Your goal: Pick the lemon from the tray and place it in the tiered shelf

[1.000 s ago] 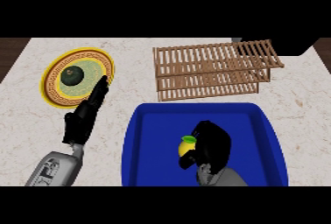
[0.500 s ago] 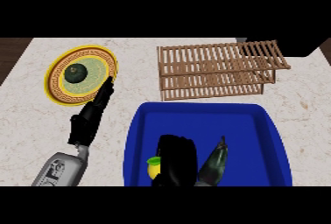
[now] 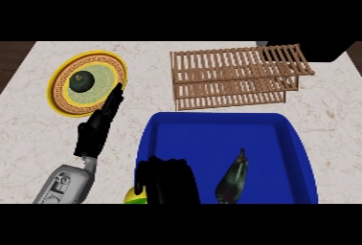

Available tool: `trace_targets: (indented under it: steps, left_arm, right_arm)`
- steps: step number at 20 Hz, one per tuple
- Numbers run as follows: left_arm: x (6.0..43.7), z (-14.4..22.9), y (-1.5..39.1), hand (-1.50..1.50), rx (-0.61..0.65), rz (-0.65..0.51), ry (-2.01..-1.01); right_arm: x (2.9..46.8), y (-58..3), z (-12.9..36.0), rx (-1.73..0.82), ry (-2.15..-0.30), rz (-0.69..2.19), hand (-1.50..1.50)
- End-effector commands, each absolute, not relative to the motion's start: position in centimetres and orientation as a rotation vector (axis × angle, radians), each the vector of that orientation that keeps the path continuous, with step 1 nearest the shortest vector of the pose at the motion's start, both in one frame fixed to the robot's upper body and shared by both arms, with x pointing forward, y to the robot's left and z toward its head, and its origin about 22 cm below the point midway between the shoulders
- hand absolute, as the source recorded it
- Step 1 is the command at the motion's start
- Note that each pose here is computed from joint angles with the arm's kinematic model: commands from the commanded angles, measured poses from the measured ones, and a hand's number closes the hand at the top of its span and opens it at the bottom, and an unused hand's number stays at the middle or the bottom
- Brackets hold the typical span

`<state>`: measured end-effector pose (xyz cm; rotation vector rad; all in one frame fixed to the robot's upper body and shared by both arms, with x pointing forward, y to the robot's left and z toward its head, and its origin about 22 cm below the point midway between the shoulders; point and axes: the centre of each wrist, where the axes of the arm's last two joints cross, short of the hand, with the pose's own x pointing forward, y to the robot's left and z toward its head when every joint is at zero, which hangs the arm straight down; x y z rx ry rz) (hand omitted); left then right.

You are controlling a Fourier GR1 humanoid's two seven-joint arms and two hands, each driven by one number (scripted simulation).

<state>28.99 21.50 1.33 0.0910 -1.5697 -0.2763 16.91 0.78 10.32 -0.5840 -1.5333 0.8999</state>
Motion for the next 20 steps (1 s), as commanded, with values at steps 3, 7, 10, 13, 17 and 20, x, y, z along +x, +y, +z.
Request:
trace_targets:
  steps: [3,7,10,13,17,20]
  left_arm:
    - [29.3,1.8,21.3,0.00,0.106,-0.278,-1.586]
    - [28.8,1.0,21.7,0.00,0.120,-0.269,-1.568]
    - [28.7,1.4,22.7,0.00,0.103,-0.253,-1.561]
    - [27.8,-0.2,22.2,0.00,0.113,-0.251,-1.560]
    - [28.2,0.8,22.3,0.00,0.107,-0.245,-1.556]
    - [28.0,1.1,23.9,0.00,0.130,-0.253,-1.562]
  right_arm:
    - [15.2,0.8,15.0,-0.571,-1.603,0.612,1.50]
    - [16.4,0.1,17.4,-0.707,-1.636,0.517,1.50]
    - [16.8,-0.3,18.9,-0.803,-1.641,0.493,1.50]
    - [17.3,-0.8,20.9,-0.867,-1.689,0.419,1.50]
    - [18.2,-1.4,23.3,-0.946,-1.706,0.348,1.50]
    - [19.0,-1.3,24.7,-1.063,-1.695,0.322,1.50]
